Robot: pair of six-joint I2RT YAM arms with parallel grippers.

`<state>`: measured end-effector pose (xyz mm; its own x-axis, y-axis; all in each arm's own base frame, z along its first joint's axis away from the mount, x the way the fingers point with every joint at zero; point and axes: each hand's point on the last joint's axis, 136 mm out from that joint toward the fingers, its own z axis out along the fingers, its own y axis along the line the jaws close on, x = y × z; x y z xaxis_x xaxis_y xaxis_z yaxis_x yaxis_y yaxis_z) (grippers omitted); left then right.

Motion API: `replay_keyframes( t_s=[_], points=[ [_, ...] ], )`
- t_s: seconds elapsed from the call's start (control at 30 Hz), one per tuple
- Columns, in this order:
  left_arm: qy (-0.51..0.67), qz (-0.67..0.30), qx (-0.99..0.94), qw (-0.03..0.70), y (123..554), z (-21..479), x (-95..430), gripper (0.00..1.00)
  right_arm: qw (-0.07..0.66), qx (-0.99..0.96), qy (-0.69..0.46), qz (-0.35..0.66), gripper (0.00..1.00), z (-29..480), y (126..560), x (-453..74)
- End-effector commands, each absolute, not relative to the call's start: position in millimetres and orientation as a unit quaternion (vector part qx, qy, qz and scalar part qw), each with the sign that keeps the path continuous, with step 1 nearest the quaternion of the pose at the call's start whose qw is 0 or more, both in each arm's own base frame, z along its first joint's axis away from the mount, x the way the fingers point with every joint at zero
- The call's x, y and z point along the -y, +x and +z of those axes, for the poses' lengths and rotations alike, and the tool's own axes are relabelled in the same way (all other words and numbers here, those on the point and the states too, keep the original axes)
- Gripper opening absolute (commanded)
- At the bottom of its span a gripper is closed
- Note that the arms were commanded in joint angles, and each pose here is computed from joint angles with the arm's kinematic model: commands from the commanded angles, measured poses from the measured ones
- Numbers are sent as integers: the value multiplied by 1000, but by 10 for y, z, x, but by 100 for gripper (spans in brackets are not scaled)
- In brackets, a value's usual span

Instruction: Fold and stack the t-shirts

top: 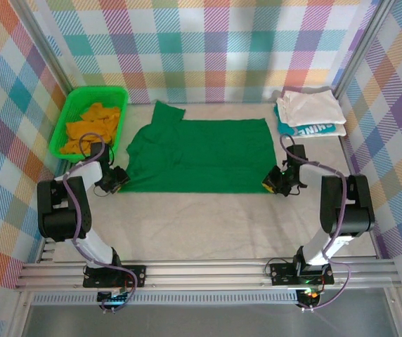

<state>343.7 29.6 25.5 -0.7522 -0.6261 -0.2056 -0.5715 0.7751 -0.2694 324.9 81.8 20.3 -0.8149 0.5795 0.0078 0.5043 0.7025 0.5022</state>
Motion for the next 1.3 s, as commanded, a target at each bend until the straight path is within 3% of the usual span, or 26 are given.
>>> replay_keyframes(
  t_s=[0.0, 0.13, 0.33, 0.57, 0.77, 1.0, 1.27],
  points=[
    [-306, -90, -939, 131, 3349, 369, -279, 36, 74, -915, 312, 244, 18, 294, 3162, -775],
    [-279, -94, -942, 161, 3398, 702, -61, 37, 111, -919, 276, 257, 19, 541, 3317, -839],
    [-246, -111, -926, 264, 3636, 1287, 250, 39, 150, -948, 166, 227, 19, 864, 3530, -1204],
    [-219, -138, -930, 259, 4025, 979, 595, 30, 134, -950, 156, 234, 0, 648, 3754, -1503],
    [-229, -148, -932, 240, 4170, 571, 695, 29, 115, -956, 165, 213, 0, 402, 3801, -1483],
    [-259, -138, -935, 200, 3867, 109, 668, 31, 89, -956, 178, 215, 0, 160, 3629, -1473],
    [-269, -120, -944, 151, 3105, 39, 722, 32, 44, -954, 215, 203, 0, -86, 2910, -1306]
  ],
)
